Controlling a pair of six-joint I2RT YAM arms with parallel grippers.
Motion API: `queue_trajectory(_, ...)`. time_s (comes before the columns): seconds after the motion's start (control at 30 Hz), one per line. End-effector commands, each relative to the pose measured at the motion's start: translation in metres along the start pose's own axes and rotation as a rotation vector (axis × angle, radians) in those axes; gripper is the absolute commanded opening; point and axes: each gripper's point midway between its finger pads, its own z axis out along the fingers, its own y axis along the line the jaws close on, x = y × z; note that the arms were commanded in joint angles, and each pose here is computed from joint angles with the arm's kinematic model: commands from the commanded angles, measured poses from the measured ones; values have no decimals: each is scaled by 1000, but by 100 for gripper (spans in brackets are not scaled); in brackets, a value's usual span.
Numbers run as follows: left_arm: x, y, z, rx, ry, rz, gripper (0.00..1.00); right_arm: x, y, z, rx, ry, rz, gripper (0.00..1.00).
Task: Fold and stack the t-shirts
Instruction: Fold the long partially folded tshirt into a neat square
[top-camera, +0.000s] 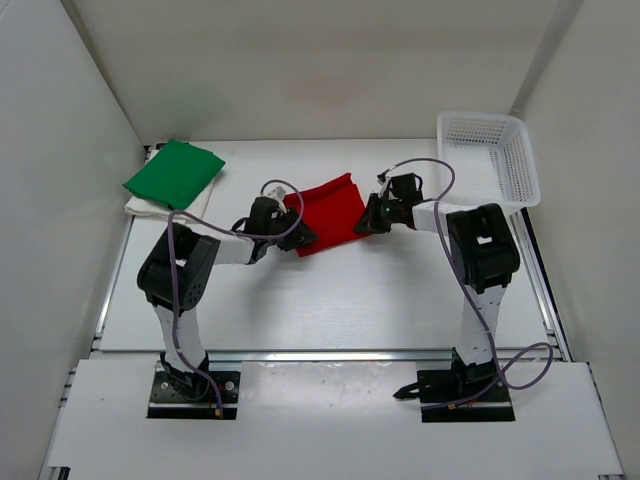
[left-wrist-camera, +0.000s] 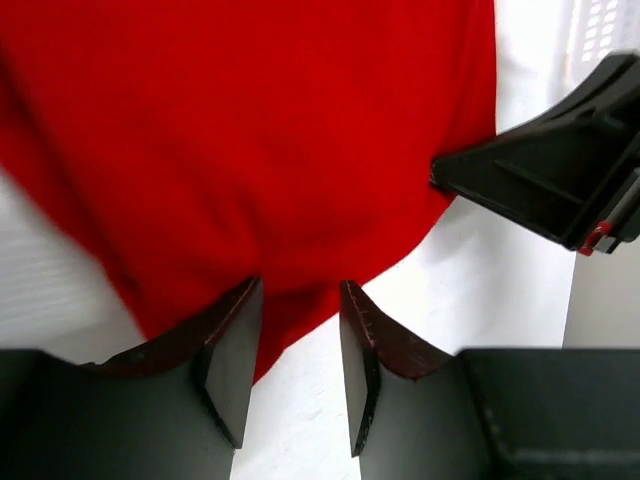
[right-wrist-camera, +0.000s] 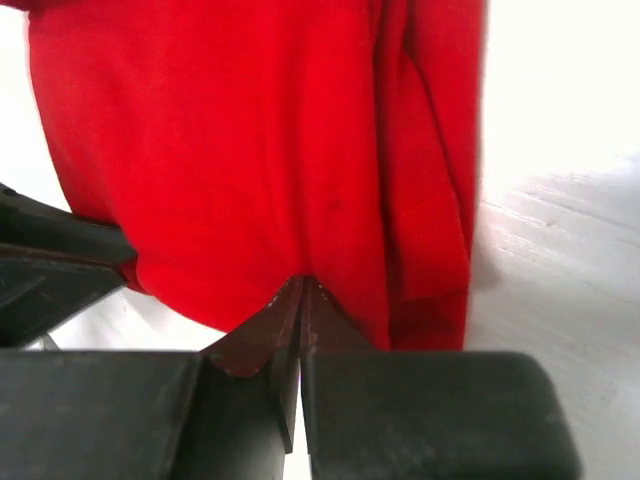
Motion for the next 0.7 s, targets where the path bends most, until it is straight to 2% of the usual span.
queue_trajectory(0.0, 17, 38, -13, -78, 2, -30, 47, 8, -4, -6, -2, -58, 12, 0)
queue_trajectory(0.13, 43, 49, -39, -67, 25, -58, 45, 40, 3, -29, -15, -98, 25, 0)
queue_trajectory(0.2, 51, 42, -53, -43, 9, -60, 44, 72, -5, -39, -6, -68, 58, 0)
queue_trajectory(0.27, 57, 21, -68, 14, -7, -34, 45, 74, 5, -53, -32, -97, 42, 1)
queue_trajectory(0.4, 48, -9, -81, 49, -39, 20, 42, 47, 36, -78, -61, -165, -49, 0)
queue_trajectory(0.5, 21, -38, -87, 94, -104, 61, 44, 25, 54, -85, -70, -205, -99, 0)
queue_trajectory(0.67, -30, -41, -62, 61, -152, 63, 44, -1, 61, -57, -138, -175, -113, 0)
